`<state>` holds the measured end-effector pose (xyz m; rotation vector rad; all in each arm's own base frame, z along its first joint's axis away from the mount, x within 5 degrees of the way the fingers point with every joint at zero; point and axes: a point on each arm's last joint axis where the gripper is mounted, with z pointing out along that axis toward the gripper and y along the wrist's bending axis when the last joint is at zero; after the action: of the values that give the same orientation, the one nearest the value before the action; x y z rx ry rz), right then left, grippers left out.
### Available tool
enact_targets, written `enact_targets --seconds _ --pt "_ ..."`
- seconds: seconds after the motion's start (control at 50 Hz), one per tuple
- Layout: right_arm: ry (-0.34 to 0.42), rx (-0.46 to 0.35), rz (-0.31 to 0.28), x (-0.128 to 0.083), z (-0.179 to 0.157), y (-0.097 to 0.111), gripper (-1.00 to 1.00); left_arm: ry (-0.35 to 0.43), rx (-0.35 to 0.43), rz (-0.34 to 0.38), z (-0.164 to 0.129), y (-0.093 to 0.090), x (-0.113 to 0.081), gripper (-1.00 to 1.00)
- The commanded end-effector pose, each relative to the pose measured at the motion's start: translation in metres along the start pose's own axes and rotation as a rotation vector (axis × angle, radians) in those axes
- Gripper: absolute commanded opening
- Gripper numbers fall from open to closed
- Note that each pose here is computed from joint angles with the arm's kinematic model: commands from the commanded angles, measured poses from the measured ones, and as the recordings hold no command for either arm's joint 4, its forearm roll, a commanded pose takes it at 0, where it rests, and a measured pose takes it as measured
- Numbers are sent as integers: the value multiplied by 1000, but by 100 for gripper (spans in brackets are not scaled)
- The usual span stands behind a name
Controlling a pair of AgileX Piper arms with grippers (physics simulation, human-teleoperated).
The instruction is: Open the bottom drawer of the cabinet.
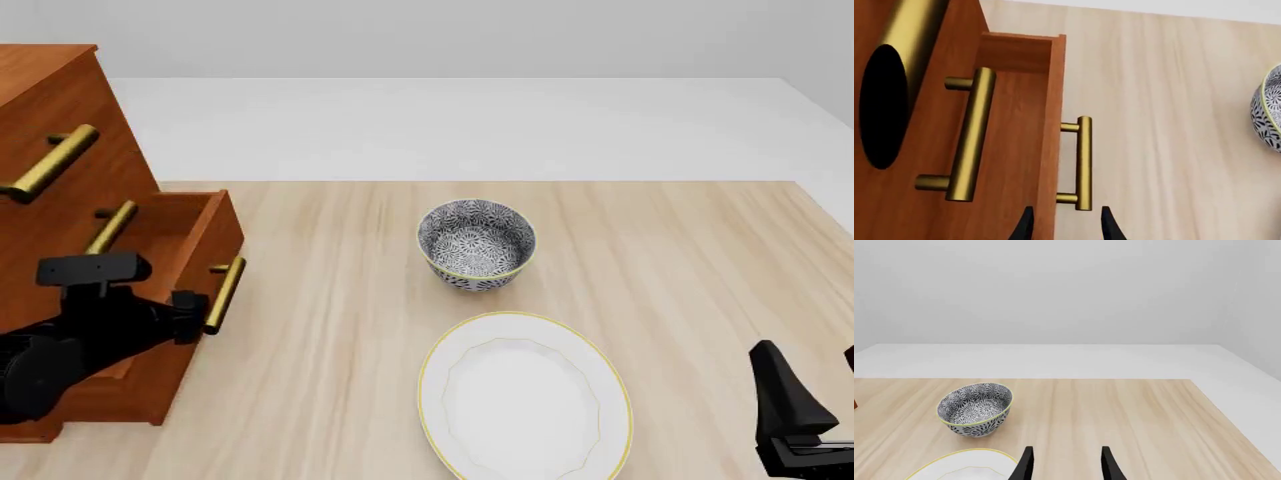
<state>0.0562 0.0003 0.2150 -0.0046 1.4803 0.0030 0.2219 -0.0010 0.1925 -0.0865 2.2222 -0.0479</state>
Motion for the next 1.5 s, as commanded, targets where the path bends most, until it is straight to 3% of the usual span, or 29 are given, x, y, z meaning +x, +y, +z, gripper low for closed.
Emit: enact_targets --seconds 0.02,0.56,1.06,1.5 --pt "0 0 0 0 0 0 100 9 -5 -3 4 2 4 100" --pt "0 0 0 0 0 0 100 25 -3 -11 10 1 14 100" --pt "0 0 0 0 0 0 100 57 63 -2 19 -18 21 100" --pt "0 0 0 0 0 0 100 58 163 39 20 -49 16 100"
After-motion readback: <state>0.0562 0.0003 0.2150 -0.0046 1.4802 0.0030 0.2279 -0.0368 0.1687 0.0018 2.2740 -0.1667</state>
